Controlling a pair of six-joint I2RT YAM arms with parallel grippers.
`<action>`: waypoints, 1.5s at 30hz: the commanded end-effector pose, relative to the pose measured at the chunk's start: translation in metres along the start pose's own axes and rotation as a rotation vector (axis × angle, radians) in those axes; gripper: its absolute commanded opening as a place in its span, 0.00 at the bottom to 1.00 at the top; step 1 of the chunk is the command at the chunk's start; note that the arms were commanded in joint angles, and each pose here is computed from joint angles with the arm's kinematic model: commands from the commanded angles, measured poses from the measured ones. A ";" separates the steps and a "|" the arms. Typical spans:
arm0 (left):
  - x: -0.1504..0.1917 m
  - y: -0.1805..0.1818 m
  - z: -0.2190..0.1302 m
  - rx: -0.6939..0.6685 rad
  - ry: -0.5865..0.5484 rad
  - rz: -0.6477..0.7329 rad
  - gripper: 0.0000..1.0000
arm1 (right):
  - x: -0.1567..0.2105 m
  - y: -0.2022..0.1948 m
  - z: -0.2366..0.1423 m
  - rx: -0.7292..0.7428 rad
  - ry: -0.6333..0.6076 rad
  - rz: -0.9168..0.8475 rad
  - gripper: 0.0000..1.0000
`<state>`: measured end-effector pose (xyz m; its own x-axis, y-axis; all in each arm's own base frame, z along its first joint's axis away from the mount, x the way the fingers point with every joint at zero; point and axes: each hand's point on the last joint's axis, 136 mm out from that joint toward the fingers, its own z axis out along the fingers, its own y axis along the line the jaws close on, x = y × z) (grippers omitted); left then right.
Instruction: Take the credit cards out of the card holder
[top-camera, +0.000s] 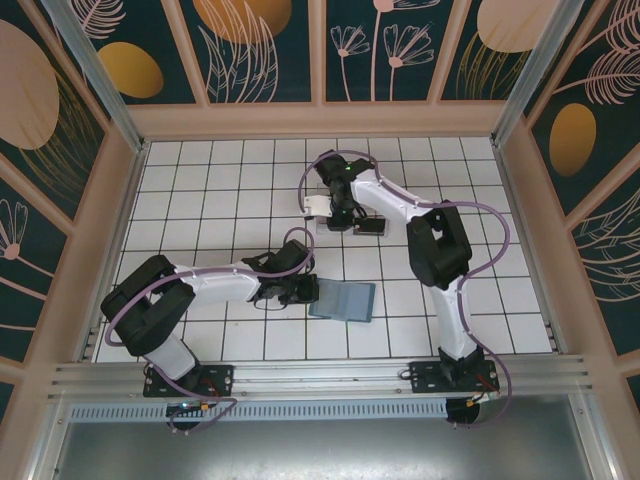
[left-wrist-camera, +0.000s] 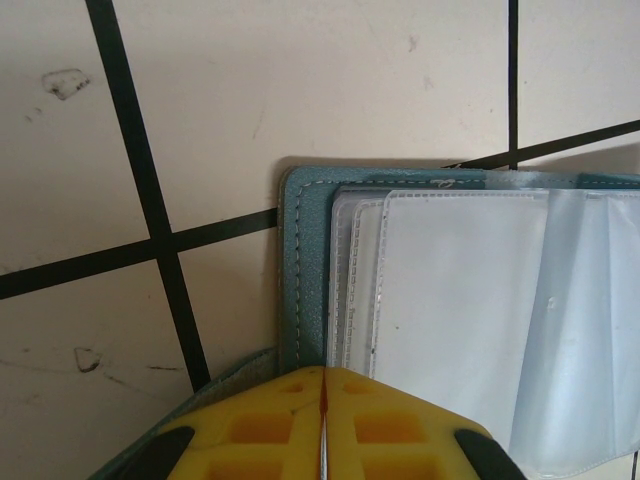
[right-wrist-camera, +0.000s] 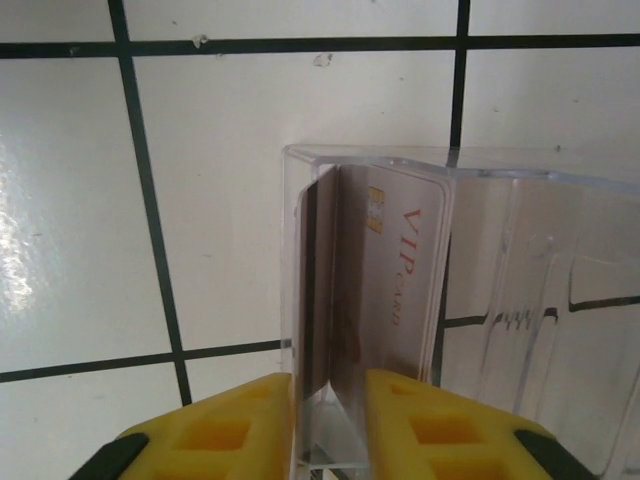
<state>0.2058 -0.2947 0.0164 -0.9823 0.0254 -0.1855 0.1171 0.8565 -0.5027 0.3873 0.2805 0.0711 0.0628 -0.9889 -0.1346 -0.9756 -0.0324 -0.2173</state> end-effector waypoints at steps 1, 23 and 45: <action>0.031 0.030 0.005 -0.102 0.109 -0.033 0.09 | 0.001 -0.021 -0.016 0.117 0.024 0.018 0.27; 0.017 0.015 -0.003 -0.097 0.089 -0.001 0.09 | -0.007 -0.036 -0.120 0.402 -0.329 0.884 0.24; 0.017 0.005 -0.009 0.036 0.021 -0.098 0.07 | -0.011 0.171 -0.037 -0.138 -0.069 1.473 0.39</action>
<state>0.1939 -0.2841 0.0175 -0.9896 -0.0256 -0.1418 0.0509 0.8583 -0.5106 0.2275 0.2822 0.0832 -0.9540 -0.1552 -0.2566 -0.2247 0.9366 0.2689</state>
